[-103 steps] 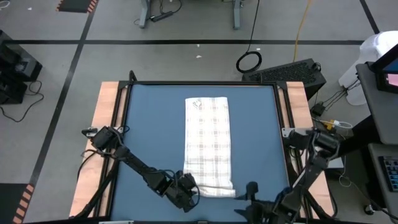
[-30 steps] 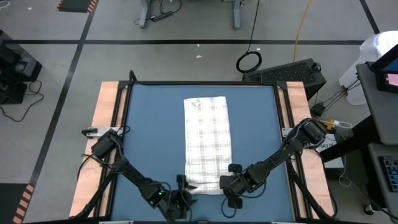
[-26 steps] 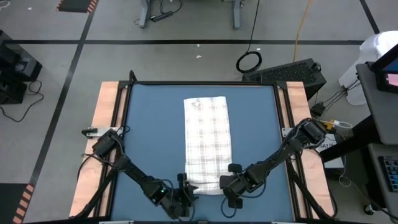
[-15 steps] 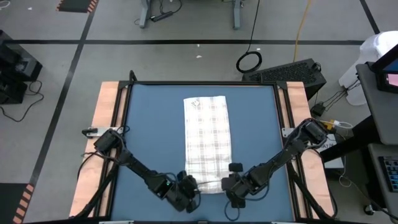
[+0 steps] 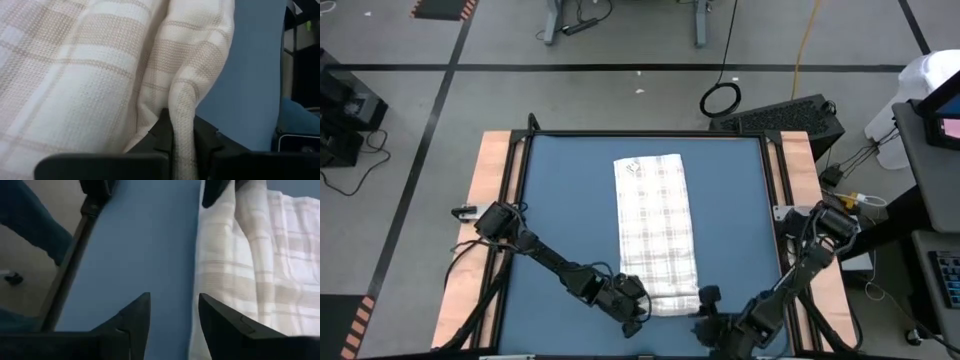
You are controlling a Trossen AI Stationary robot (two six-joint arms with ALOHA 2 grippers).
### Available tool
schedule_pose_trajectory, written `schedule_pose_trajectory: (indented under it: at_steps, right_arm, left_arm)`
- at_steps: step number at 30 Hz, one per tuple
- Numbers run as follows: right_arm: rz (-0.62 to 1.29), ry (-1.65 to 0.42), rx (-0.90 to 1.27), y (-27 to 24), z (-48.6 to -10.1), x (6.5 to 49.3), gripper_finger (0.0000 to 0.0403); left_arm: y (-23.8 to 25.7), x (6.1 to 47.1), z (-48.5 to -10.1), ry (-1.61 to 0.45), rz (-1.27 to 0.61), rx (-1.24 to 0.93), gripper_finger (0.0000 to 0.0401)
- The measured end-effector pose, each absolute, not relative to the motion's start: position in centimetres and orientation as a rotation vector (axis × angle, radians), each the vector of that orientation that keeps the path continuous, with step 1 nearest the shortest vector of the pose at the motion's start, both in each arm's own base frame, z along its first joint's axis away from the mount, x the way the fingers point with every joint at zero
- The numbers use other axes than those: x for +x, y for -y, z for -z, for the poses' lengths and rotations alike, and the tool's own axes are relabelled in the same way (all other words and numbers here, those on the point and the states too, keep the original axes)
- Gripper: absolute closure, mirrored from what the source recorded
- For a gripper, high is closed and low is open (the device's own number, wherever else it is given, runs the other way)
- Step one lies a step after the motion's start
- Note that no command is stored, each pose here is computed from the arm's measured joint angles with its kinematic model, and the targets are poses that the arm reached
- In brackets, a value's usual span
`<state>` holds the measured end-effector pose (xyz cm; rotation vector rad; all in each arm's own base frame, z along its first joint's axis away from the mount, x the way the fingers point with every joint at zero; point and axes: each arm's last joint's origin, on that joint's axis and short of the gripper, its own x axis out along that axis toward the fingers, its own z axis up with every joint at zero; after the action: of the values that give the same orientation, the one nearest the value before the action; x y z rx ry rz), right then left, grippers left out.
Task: Roll towel into tight, uniform cylinder
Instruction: Roll the white towel
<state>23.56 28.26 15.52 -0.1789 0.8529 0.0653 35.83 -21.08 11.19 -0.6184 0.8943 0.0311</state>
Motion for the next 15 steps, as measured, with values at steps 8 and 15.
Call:
schedule_pose_trajectory:
  at_steps: [8,15]
  right_arm:
    - [0.011,-0.885,-0.226,-28.1,-13.6,23.4,0.0229]
    - [0.056,-0.908,-0.23,-27.0,-13.4,24.4,0.0151]
  left_arm:
    - [20.4,36.2,-11.2,-0.91,-0.018,-0.638,0.0371]
    - [20.4,36.2,-11.2,-0.912,-0.021,-0.638,0.0372]
